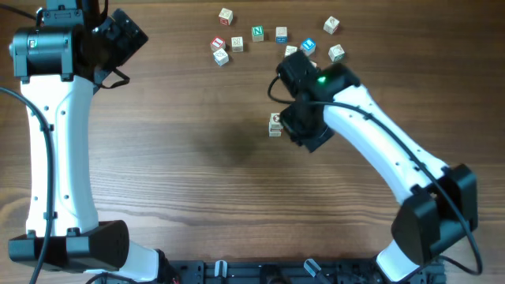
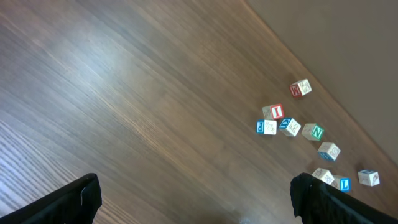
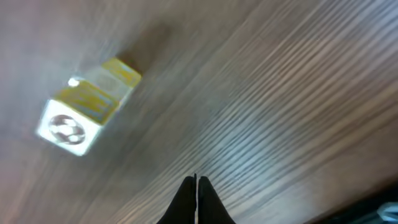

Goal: Form a tower

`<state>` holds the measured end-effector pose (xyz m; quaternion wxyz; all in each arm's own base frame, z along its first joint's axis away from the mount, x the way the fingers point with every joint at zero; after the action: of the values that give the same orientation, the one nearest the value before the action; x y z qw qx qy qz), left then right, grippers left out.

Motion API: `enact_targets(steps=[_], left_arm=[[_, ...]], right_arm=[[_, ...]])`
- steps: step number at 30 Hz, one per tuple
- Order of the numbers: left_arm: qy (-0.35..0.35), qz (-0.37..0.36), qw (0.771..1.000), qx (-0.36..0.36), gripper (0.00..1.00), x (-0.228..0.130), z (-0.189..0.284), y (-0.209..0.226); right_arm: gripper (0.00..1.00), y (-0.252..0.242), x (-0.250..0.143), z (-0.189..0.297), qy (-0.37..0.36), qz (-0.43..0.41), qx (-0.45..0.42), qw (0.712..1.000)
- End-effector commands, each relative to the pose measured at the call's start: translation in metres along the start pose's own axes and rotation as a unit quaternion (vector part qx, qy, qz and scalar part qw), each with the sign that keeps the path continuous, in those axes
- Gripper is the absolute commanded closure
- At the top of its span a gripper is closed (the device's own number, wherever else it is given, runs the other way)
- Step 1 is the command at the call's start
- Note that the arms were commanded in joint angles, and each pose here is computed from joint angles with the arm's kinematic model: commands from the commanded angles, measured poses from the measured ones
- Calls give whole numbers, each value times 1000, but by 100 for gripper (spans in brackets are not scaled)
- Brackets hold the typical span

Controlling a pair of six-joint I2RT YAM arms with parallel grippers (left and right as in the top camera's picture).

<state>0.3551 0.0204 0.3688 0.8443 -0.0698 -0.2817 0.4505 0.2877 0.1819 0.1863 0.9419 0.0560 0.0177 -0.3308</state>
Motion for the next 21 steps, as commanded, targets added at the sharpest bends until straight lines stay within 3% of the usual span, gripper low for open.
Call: enact_targets(steps=[1,6,21], left_arm=[[-6,-2,1000,2,0,2,0,1],[-6,-2,1000,2,0,2,1,2],[-6,-2,1000,2,0,2,1,2]], right_arm=[[96,-1,-14,-20,48,-26,5,998],[96,12,-9,-21,17,-59,41,997],[96,25,-1,-48,-20,-139,30,990]])
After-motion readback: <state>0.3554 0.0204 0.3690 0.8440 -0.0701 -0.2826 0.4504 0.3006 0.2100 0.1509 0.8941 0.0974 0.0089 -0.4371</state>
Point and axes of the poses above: each gripper's point midway between its finger pads, its own z axis back along the fingers, its own y axis along the line the jaws close on, x = y × z, the point moved 8 cm from there along z, back along the fingers, and after that the axes turned 12 degrees about z, right-handed, at the moved point
